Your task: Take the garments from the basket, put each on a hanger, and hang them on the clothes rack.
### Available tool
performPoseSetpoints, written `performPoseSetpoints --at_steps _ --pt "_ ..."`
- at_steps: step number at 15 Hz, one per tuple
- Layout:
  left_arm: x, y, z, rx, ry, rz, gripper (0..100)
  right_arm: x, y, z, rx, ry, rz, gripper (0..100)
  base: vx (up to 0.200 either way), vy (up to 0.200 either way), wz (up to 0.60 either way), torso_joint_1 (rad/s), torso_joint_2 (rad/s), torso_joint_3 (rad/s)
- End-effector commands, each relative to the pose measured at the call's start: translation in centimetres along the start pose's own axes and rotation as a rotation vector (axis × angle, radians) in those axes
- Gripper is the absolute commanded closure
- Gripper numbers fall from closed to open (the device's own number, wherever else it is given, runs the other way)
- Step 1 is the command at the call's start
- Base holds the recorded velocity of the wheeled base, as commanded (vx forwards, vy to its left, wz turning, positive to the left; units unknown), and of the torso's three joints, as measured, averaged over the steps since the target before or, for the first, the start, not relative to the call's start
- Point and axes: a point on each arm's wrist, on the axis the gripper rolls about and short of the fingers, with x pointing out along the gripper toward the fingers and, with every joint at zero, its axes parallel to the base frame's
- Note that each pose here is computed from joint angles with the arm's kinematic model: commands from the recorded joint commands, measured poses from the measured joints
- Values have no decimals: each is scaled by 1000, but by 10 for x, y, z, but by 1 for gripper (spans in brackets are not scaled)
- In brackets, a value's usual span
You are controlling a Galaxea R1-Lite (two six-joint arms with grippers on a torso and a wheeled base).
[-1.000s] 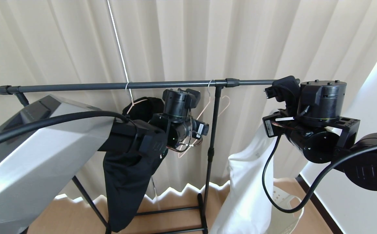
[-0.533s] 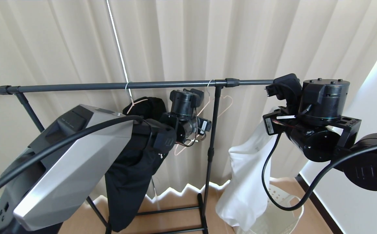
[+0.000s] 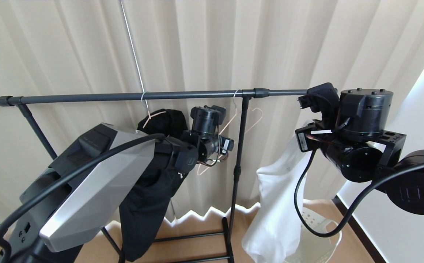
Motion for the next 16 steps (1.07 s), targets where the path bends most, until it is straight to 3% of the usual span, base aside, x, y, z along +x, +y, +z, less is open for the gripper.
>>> performPoseSetpoints --at_steps 1,9,10,16 --pt "1 0 -5 0 15 0 0 0 0 0 0 0 0 100 0 0 0 0 0 0" --pt "3 3 -11 -26 32 6 0 2 3 -2 -6 7 2 100 0 0 0 0 0 0" --pt "3 3 -11 -26 31 6 100 2 3 -3 -7 8 2 100 0 0 0 0 0 0" --pt "2 3 -9 -63 25 7 100 3 4 -4 -9 11 3 100 0 0 0 0 0 0"
